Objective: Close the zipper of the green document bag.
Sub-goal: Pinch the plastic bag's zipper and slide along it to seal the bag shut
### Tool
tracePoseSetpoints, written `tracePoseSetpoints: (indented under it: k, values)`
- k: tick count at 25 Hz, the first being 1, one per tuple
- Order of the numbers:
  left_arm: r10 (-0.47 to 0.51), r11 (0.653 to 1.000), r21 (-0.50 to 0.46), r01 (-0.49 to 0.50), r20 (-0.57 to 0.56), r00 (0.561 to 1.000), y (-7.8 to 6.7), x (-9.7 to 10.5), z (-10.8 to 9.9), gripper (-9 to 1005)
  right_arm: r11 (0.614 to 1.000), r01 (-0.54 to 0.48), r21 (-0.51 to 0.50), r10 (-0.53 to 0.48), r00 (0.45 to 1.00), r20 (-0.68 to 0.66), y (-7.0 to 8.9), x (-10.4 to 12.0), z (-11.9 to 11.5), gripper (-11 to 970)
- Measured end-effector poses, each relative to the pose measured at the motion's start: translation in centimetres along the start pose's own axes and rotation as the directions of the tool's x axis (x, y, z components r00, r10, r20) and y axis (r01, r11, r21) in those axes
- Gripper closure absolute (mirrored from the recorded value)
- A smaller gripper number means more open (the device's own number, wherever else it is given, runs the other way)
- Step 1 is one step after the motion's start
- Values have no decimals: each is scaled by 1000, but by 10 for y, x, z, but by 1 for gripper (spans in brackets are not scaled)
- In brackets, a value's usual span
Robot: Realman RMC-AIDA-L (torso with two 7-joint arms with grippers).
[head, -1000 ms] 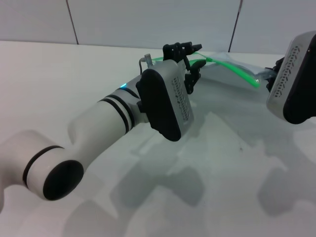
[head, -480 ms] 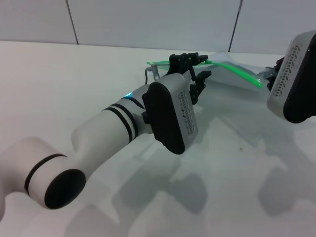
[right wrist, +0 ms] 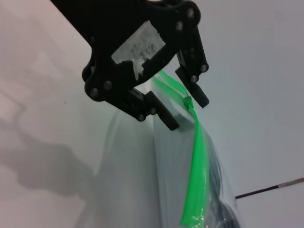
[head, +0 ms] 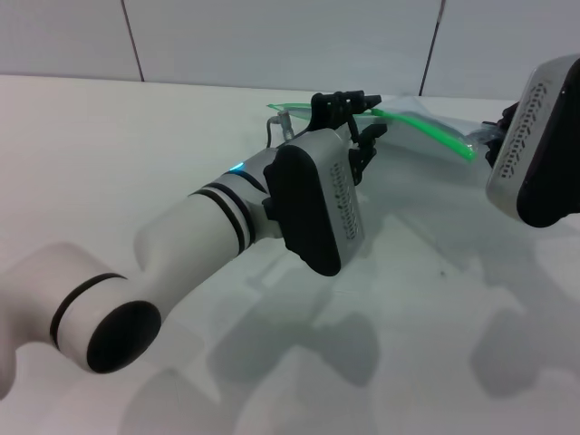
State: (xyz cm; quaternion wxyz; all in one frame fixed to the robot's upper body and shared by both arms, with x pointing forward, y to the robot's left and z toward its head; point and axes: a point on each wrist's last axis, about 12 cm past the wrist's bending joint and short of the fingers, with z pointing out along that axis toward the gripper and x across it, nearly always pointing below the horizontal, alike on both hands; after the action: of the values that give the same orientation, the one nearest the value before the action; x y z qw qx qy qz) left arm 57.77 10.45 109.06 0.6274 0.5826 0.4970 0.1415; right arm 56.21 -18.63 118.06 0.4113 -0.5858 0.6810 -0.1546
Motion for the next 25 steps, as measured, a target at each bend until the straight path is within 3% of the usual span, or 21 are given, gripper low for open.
tracePoseSetpoints:
  k: [9,25]
  values:
    - [9,1000,1,-9,17,1000,3,-5,4,682,1000,2,1,-2,1000,6,0,-2,0,827]
    - [13,1000,12,-13,25,1000,2,-7,6,850,1000,10,4,-10,1000,15,0,-5,-2,823]
